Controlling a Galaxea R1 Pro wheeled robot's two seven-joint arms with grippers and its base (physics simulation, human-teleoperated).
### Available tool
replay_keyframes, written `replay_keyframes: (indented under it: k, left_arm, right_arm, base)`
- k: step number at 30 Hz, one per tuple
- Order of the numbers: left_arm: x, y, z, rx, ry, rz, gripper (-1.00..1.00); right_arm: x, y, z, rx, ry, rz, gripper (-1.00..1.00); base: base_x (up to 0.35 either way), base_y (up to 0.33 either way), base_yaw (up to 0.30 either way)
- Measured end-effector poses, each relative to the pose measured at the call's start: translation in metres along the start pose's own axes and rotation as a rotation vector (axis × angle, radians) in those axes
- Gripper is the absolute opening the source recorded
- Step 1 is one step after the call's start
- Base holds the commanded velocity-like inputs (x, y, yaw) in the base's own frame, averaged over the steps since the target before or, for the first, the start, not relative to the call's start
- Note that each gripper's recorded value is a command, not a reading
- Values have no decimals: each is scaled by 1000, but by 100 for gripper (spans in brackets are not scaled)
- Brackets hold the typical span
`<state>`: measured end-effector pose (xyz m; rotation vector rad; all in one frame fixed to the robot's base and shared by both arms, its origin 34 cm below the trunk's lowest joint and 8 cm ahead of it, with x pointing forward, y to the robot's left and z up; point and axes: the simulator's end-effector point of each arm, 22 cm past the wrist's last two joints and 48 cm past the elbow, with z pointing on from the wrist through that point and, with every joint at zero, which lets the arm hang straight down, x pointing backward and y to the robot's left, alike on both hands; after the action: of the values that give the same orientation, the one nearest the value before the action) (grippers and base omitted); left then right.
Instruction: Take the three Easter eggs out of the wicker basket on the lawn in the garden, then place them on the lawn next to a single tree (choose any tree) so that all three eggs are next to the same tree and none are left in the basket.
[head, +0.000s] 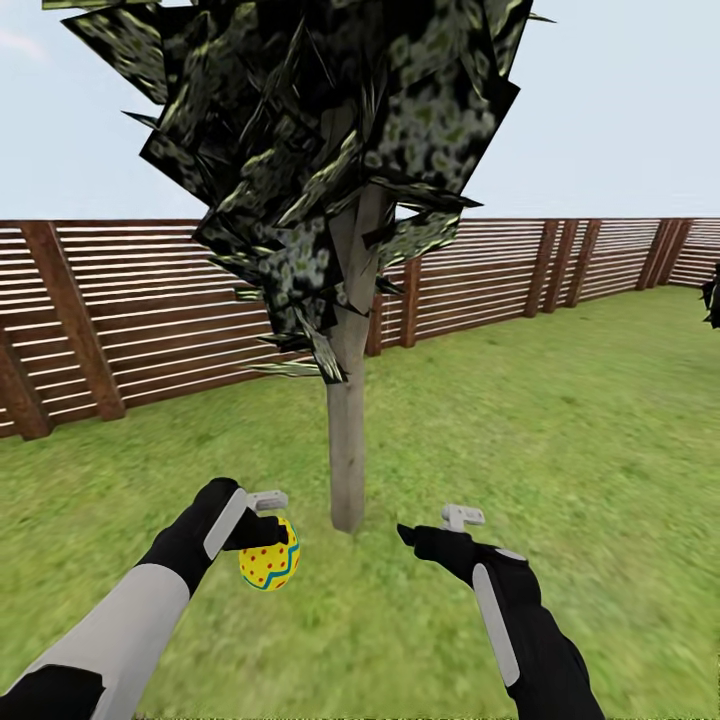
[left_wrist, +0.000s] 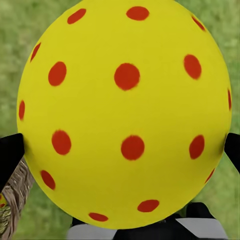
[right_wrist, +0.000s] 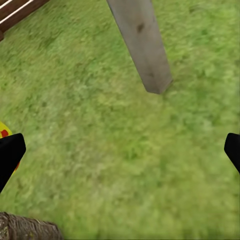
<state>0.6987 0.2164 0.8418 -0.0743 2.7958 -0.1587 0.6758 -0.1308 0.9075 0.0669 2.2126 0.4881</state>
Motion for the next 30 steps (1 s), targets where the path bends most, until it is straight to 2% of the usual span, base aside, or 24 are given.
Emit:
replay_keyframes:
  k: [16,23,30]
  left_arm:
    - [3,0,-6,-2,23,-3,-100]
    - [2,0,-8,0,18,-3,-100]
    - [1,0,-10,-2,14,-2,-100]
  right_arm:
    - [-2,2,-6,5,20,9,100]
    - [-3,3,-7,4,16,8,100]
    - [-5,4,-8,3,12,6,100]
  base:
    - [0,0,-6]
    - [2,-15,-224]
    - [124,-229,-269]
